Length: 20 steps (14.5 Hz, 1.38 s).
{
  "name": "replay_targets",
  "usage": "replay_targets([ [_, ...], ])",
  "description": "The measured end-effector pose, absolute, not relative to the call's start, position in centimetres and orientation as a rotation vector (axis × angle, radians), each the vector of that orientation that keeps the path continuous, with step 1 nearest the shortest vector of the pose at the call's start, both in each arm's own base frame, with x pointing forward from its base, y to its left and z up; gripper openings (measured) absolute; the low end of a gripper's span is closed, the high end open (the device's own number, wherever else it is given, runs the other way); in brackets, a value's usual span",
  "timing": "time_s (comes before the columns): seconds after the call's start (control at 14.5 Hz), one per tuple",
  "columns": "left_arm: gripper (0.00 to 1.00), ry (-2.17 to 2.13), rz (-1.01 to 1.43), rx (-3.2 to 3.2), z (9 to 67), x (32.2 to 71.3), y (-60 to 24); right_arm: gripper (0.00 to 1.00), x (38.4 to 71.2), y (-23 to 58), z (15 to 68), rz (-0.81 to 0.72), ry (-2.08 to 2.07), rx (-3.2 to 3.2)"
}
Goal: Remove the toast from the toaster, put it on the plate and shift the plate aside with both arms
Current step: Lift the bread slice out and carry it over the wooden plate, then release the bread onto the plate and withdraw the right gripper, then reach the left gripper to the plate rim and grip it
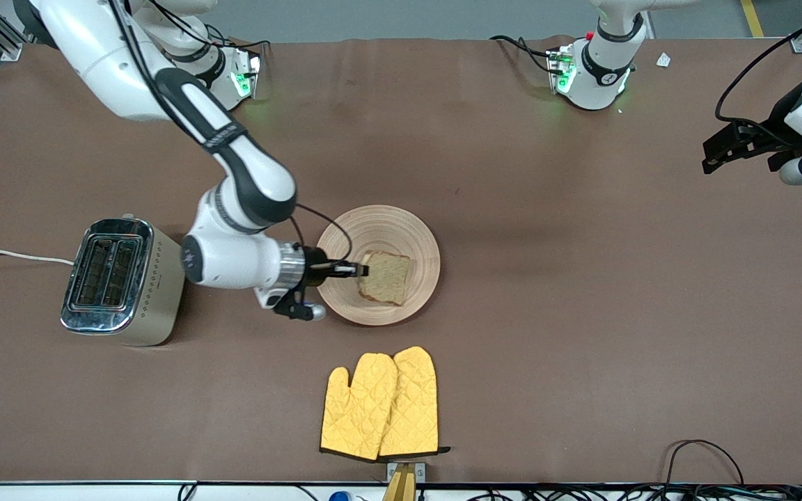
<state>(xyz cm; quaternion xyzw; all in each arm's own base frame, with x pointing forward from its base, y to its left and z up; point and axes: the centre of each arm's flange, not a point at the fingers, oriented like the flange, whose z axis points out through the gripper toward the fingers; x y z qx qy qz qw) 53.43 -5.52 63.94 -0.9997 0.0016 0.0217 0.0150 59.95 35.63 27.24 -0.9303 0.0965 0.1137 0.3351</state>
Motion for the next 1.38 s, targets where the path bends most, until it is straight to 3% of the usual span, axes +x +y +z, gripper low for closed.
replay_targets([
  [0.21,1.0,0.013,0.068,-3.113,63.9,53.4,-5.8,0.13,58.4,37.0,26.0,0.309,0.239,-2.436],
  [0.55,1.0,0.01,0.082,-3.131,63.6,53.6,-5.9,0.63,59.3,30.9,23.4,0.379,0.051,-2.684],
  [0.83,1.0,0.01,0.09,-3.135,63.3,53.7,-5.9,0.99,64.3,22.8,33.2,0.437,0.049,-2.79],
  [1.1,1.0,0.011,0.116,-3.157,62.6,54.1,-6.1,1.0,67.3,13.4,44.5,0.231,0.122,-2.981],
  [1.38,1.0,-0.04,0.234,-3.296,58.5,56.5,-5.9,1.0,67.3,5.3,49.9,0.078,0.099,-3.083],
])
